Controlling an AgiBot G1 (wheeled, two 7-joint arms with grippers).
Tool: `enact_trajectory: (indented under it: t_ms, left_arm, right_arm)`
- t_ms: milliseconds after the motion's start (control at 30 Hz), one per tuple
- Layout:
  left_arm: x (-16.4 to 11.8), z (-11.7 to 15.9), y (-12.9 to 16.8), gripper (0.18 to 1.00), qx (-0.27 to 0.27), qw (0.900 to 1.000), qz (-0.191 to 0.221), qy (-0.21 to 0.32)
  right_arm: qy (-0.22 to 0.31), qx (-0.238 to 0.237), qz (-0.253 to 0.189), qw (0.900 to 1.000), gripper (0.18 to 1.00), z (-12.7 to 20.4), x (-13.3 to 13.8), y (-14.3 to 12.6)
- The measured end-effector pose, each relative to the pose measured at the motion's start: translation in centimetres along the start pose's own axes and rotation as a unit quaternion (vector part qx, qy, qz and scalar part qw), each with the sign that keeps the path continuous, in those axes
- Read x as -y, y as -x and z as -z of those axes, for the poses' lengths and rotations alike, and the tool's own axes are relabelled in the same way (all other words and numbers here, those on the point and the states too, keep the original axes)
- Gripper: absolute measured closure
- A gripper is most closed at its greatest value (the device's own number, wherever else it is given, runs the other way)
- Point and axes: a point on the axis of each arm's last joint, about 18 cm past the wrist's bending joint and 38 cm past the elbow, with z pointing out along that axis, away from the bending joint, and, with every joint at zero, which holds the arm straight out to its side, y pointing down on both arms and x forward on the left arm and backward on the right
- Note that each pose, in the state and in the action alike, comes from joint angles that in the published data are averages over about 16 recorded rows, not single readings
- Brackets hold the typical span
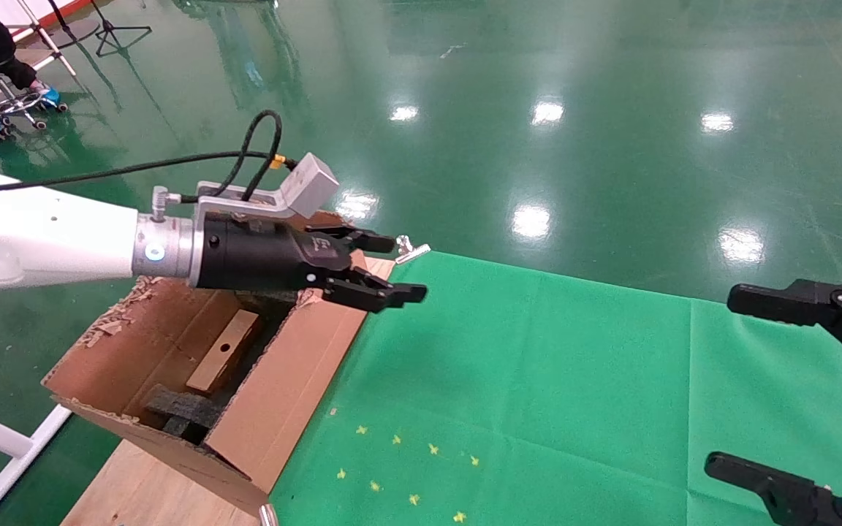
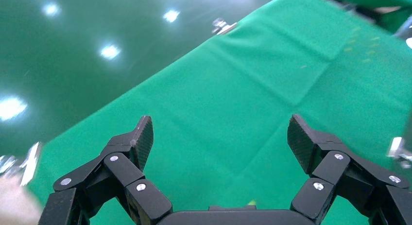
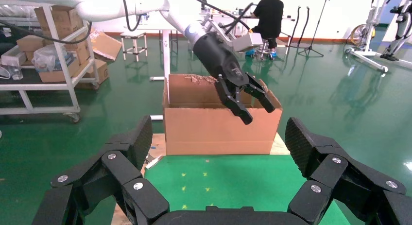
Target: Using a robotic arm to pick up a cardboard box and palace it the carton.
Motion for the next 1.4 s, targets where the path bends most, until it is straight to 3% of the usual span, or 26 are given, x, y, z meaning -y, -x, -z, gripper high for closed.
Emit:
enact_trajectory:
  t_ms: [400,933,1133,1400]
  left_arm:
    - [1.4,0.4,-5.8,0.183,-0.091,0.9898,-0.059,-0.092]
    - [2.7,3.6,-13.0,0.183,-0.178,0.954,-0.148,-0.19]
    - [2.8,4.4,-14.4,0.183,-0.192,0.9451,-0.166,-0.206]
    - [2.8,4.5,-14.5,0.183,-0.193,0.944,-0.168,-0.208]
  right_arm:
    - [0.0,0.0,0.0,1.0,0.178,0.0,0.0,0.0]
    - [0.0,0.0,0.0,1.0,0.178,0.0,0.0,0.0]
    - [0.0,0.0,0.0,1.0,0.178,0.0,0.0,0.0]
    - [0.0,0.0,0.0,1.0,0.178,0.0,0.0,0.0]
